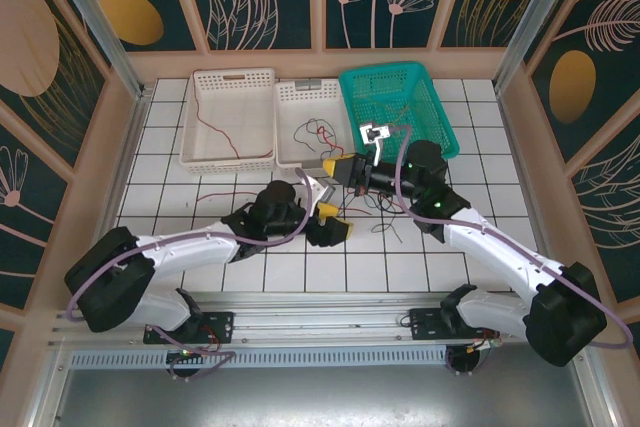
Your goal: Untangle the cables
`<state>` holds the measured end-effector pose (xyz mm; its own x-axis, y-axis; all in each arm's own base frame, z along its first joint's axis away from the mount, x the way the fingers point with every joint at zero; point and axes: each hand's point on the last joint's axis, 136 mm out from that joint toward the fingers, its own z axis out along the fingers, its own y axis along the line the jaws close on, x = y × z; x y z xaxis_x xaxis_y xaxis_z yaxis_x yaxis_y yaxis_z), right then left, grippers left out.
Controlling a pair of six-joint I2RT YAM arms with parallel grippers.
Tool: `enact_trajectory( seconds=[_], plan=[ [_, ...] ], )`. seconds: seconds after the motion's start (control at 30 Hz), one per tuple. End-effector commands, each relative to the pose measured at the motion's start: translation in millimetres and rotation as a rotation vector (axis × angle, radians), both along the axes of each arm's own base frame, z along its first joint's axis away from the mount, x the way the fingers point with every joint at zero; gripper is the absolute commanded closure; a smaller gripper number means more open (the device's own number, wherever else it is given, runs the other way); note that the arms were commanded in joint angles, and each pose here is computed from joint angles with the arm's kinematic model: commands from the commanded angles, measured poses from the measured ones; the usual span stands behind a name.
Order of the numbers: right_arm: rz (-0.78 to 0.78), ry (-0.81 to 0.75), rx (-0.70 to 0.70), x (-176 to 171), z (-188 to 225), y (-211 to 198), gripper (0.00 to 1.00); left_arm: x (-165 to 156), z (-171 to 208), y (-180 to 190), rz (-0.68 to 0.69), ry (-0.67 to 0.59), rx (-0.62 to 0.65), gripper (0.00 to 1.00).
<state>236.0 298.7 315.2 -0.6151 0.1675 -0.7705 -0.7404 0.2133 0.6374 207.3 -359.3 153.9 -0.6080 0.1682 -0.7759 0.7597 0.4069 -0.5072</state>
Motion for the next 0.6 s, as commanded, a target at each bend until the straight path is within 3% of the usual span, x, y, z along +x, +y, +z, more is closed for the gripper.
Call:
enact_trajectory(
  seconds=[0.0, 0.37, 0.57],
  plan=[
    [0.03, -0.057, 0.059, -10.0, 23.7, -4.1, 1.0, 10.2, -12.0, -1.9, 0.014, -0.048, 0.082, 0.26],
    [0.072, -0.06, 0.082, -18.5, 30.8, -3.1, 1.0, 26.2, -38.8, -2.3, 0.051, -0.077, 0.182, 0.28],
    [0.084, -0.064, 0.093, -21.7, 35.6, -3.2, 1.0, 33.5, -35.6, -8.4, 0.056, -0.102, 0.177, 0.37]
  ],
)
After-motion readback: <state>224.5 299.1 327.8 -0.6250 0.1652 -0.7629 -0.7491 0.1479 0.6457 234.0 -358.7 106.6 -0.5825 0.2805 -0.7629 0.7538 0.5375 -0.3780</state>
